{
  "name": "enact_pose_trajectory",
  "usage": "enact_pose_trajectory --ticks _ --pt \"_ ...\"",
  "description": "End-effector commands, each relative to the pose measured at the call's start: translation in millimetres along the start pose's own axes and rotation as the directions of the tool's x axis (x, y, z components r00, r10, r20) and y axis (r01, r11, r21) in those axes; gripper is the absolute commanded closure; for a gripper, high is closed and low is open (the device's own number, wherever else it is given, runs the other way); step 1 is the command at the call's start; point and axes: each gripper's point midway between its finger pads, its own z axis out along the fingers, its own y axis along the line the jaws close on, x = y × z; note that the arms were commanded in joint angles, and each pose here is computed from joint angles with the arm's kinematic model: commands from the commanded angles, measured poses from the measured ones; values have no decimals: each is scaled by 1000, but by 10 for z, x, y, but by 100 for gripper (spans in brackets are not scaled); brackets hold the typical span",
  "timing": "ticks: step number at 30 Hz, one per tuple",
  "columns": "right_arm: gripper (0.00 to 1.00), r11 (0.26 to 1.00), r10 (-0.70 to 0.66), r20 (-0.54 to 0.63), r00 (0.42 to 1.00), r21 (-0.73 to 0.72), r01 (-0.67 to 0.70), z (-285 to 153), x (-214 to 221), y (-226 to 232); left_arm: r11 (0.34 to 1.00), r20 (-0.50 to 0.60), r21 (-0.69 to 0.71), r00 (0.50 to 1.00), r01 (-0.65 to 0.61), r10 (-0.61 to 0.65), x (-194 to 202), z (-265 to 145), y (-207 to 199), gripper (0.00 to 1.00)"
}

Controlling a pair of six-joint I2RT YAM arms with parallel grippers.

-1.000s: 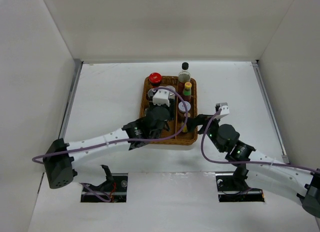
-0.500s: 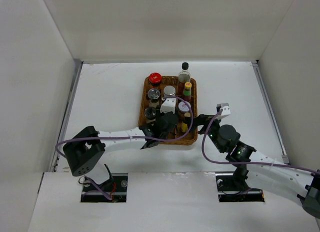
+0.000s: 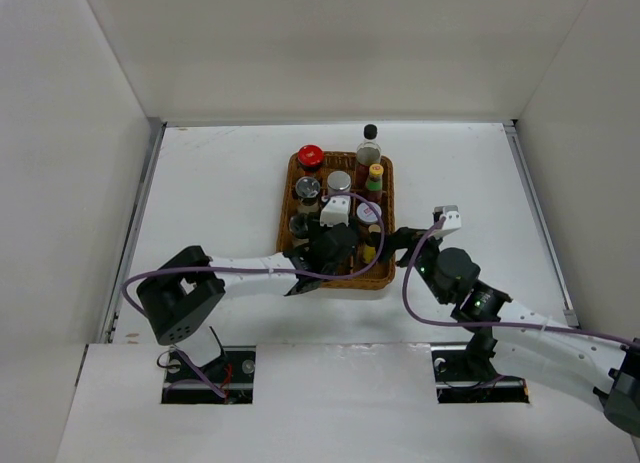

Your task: Organize the condiment bottles

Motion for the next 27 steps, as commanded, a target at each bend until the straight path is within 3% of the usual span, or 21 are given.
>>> enact_pose_trajectory --ticks 1,7,13,21,25,27 --pt "4 999 37 55 998 -15 -36 19 -166 61 998 28 16 998 56 -56 -105 -12 -35 37" --pt "4 999 39 60 997 -15 -38 12 -180 58 997 62 33 995 73 -75 -312 -104 -53 20" --pt "4 999 42 67 997 -15 -41 0 -194 55 991 134 79 984 105 -115 -758 -310 -111 0" --pt "5 998 61 104 993 7 -62 -44 -266 -23 978 282 134 940 161 -193 -1555 -743 29 0" --pt "6 997 65 121 991 30 -69 -56 -291 -80 977 377 9 904 214 -202 -1822 -934 541 0" --pt "0 997 61 123 990 46 -68 -54 -296 -115 972 386 -1 897 235 -216 -1857 -993 726 0"
